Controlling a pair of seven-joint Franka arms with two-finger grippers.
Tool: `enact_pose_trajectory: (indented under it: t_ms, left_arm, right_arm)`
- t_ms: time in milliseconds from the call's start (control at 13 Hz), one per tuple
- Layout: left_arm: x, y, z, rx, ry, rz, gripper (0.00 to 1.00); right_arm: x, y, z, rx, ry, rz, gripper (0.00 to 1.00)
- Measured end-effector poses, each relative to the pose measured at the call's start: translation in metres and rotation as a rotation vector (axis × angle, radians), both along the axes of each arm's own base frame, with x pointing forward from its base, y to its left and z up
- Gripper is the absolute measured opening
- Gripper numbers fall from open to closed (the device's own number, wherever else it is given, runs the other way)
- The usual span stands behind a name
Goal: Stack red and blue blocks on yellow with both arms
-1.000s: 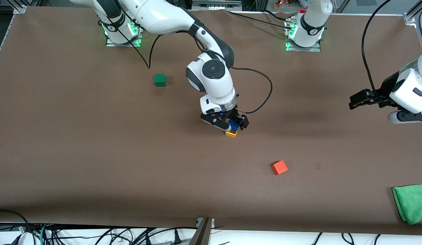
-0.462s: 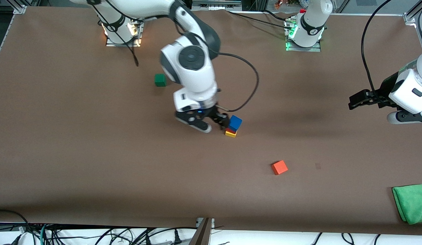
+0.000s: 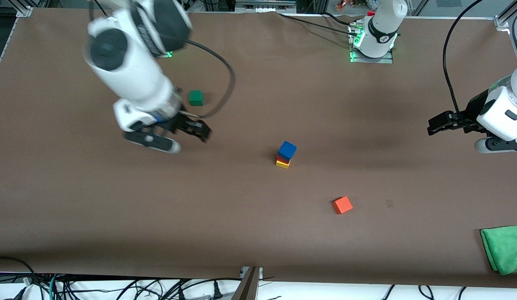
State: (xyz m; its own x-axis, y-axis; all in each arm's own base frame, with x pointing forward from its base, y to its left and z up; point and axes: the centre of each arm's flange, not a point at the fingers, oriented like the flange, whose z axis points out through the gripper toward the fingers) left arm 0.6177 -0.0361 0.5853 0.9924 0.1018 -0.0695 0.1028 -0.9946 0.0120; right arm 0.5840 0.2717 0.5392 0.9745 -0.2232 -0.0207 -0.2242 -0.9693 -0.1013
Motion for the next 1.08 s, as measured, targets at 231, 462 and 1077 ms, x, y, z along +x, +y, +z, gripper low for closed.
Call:
enact_pose_trajectory:
  t_ms: [231,462,1077]
  left_arm:
    - [0.001,0.003,0.000,0.001,-0.002,0.005,1.00]
    - [0.001,0.013,0.000,0.002,-0.004,0.022,1.00]
    - [0.001,0.001,0.000,-0.001,-0.005,0.002,1.00]
  right_arm:
    - [-0.033,-0.105,0.035,0.011,0.035,0.111,1.00]
    - [-0.053,-0.182,0.044,-0.001,0.017,0.201,1.00]
    - [-0.049,-0.166,0.060,-0.069,-0.040,0.278,1.00]
